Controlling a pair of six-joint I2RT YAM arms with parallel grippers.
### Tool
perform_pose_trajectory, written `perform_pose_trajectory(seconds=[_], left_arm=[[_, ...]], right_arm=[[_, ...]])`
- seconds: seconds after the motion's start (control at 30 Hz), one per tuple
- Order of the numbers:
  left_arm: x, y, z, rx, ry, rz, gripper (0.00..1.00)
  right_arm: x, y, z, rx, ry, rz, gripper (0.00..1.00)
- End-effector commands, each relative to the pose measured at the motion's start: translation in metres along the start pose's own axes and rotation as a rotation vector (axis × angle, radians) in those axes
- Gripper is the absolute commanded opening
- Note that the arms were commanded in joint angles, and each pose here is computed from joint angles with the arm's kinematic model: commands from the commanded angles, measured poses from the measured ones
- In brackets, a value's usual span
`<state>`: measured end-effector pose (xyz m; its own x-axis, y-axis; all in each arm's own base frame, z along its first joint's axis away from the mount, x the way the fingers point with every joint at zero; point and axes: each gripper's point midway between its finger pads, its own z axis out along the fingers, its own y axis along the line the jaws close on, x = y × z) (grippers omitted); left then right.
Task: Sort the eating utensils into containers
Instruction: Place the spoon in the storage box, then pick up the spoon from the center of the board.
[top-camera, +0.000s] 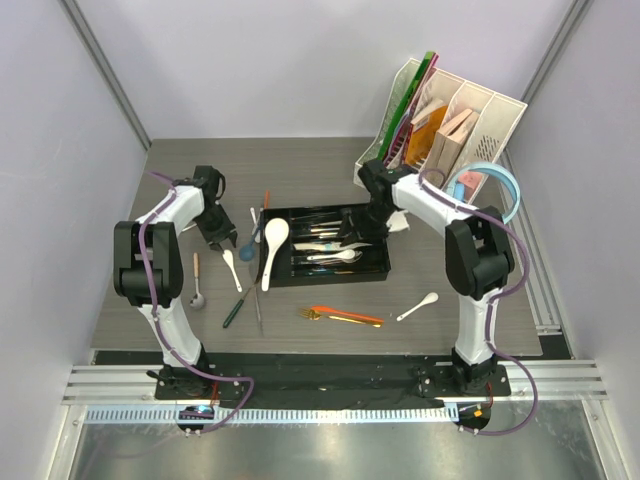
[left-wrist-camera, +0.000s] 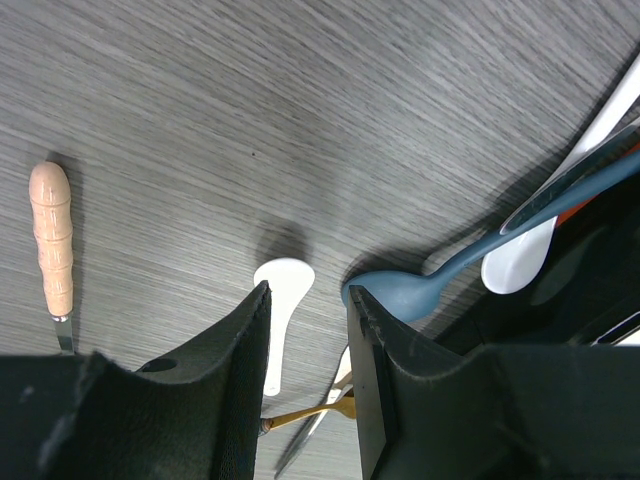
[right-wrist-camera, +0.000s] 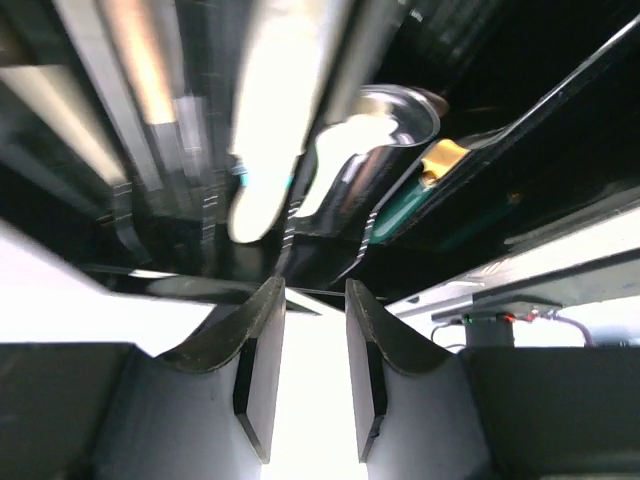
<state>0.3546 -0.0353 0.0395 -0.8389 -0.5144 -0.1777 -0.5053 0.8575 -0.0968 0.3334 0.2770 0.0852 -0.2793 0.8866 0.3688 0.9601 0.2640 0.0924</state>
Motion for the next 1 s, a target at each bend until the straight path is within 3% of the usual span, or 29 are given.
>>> perform_pose_trajectory(seconds=[0.0, 0.07, 0.13, 0.23, 0.3, 0.47, 0.53, 0.6, 0.63, 0.97], left_arm=[[-0.005, 0.002, -0.008, 0.010, -0.029, -0.007, 0.37], [-0.005, 0.001, -0.008, 0.011, -0.027, -0.008, 0.37], [-0.006, 0.001, -0.007, 0.012, -0.026, -0.011, 0.37], [-0.005, 0.001, -0.005, 0.007, -0.021, -0.008, 0.37], [-0.006, 0.001, -0.003, 0.004, -0.020, -0.008, 0.37], [-0.005, 0.000, 0.000, 0.002, -0.005, -0.008, 0.37], [-0.005, 0.000, 0.000, 0.000, 0.001, -0.008, 0.36], [-0.005, -0.001, 0.000, 0.002, -0.002, -0.005, 0.37], [-0.004, -0.001, 0.002, -0.001, 0.002, -0.006, 0.37], [0.001, 0.002, 0.005, -0.004, 0.024, -0.004, 0.36]], right_arm=[[-0.038, -0.007, -0.082, -0.078, -0.180, -0.021, 0.37], [-0.053, -0.024, -0.113, -0.119, -0.205, 0.032, 0.37], [-0.066, -0.053, -0.117, -0.089, -0.217, 0.096, 0.44], [-0.085, -0.095, -0.133, -0.099, -0.221, 0.155, 0.45], [-0.099, -0.114, -0.139, -0.124, -0.207, 0.067, 0.45], [-0.109, -0.168, -0.098, 0.046, -0.025, -0.151, 0.43], [-0.116, -0.194, -0.103, 0.213, -0.033, -0.233, 0.43], [-0.131, -0.201, -0.106, 0.277, -0.099, -0.273, 0.43], [-0.135, -0.198, -0.106, 0.289, -0.112, -0.287, 0.48], [-0.138, -0.198, -0.070, 0.336, -0.024, -0.201, 0.50]])
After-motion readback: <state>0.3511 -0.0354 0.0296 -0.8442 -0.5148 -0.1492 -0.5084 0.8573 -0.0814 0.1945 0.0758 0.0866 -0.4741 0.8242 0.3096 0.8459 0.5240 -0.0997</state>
